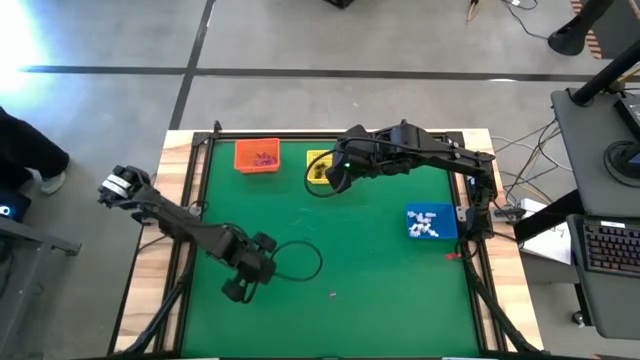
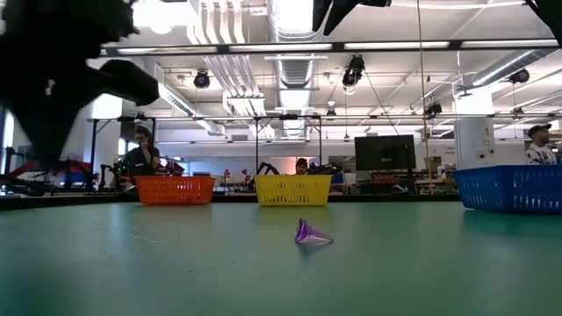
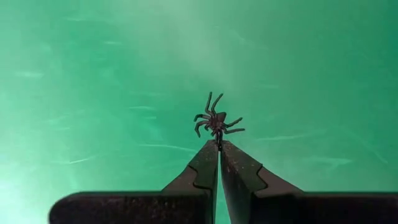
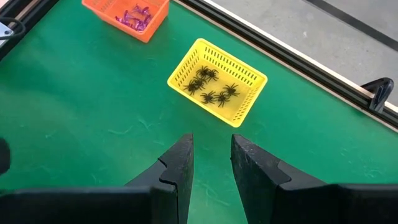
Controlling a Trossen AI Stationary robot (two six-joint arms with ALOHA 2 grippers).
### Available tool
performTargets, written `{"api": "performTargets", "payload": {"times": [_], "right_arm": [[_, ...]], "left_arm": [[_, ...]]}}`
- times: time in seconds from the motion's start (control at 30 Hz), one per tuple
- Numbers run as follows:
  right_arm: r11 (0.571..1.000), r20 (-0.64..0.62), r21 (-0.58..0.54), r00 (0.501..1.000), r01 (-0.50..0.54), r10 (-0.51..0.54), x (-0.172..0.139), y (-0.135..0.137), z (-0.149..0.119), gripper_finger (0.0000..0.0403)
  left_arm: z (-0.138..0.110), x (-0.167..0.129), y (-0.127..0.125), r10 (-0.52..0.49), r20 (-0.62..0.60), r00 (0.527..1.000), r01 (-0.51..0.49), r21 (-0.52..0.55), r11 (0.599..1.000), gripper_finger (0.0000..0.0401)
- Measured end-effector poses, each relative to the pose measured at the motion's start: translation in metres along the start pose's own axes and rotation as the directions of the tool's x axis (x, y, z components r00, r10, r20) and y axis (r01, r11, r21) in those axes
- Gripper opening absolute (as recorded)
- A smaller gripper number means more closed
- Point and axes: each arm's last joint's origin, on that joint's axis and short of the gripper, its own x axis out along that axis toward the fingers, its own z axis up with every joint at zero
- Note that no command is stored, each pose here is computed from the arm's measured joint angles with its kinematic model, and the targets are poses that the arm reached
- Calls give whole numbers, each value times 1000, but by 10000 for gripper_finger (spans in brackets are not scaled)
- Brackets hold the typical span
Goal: Sort Halloween decoration
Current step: Put the black spider toy into the yellow basket
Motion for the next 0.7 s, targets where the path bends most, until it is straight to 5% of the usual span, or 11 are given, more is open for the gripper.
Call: {"api": "performTargets", "payload": {"times": [0.7], "right_arm": [[997, -4, -80, 1000, 5, -6, 0, -1, 0, 100]], "left_arm": [[-37, -42, 121, 230, 75, 970, -212, -197, 957, 0]]}}
